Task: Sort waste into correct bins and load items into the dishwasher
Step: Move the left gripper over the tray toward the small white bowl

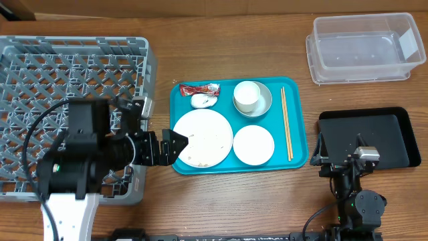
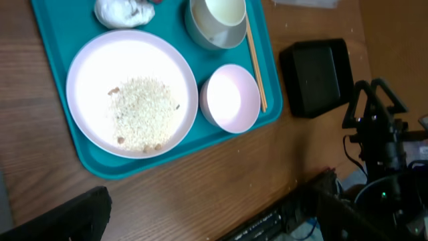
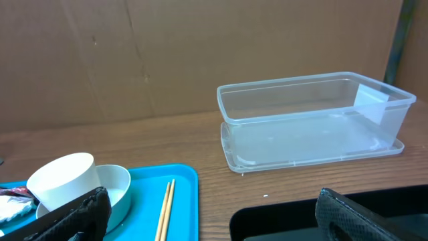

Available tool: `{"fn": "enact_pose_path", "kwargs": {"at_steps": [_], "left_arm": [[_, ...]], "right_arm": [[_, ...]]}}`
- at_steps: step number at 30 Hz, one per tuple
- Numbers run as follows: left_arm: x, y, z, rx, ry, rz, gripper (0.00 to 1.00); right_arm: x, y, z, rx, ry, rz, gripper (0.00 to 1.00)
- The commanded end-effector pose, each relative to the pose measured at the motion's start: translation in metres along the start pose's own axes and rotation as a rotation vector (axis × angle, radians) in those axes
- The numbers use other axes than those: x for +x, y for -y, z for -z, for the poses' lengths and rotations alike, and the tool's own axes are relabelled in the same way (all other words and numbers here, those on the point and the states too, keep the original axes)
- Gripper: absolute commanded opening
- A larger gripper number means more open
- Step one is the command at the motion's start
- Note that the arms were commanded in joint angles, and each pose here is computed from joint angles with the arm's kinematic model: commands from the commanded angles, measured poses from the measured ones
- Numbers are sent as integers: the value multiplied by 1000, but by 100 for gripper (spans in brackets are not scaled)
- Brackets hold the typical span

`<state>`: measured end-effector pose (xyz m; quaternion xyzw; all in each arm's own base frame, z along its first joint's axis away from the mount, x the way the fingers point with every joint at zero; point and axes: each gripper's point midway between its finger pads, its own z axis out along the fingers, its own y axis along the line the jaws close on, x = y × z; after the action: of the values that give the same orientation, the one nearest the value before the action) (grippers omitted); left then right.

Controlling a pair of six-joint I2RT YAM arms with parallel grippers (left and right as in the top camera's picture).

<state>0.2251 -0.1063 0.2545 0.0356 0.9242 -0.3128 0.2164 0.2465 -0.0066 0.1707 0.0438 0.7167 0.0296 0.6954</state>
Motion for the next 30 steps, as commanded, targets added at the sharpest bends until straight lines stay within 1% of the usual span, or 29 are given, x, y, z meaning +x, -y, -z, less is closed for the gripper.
{"fn": "enact_pose_path", "kwargs": {"at_steps": [1, 4, 7, 10, 12, 15, 17, 22, 26, 30], "left_arm": [[0, 13, -7, 80, -52, -90, 100], [6, 16, -13, 65, -88, -144, 100], [14, 13, -21, -13, -124, -193, 100], [17, 10, -28, -121, -133, -187, 100], [16, 14, -34, -157, -121, -196, 100], [11, 38, -44, -112, -85, -279, 100], [4, 54, -50, -73, -49, -300, 100], [1, 75, -62, -20, -32, -231, 100], [8, 96, -82, 53, -78, -284, 100], [28, 109, -114, 62, -173, -334, 100]], "right_arm": [[1, 2, 0, 11, 8, 3, 100], [1, 2, 0, 11, 8, 3, 100], [1, 2, 0, 11, 8, 3, 100], [1, 2, 0, 11, 8, 3, 100], [1, 2, 0, 11, 8, 3, 100], [1, 2, 0, 11, 8, 3, 100], [1, 2, 0, 11, 8, 3, 100], [1, 2, 0, 11, 8, 3, 100], [1, 2, 0, 11, 8, 3, 99], [1, 2, 0, 11, 8, 3, 100]]}}
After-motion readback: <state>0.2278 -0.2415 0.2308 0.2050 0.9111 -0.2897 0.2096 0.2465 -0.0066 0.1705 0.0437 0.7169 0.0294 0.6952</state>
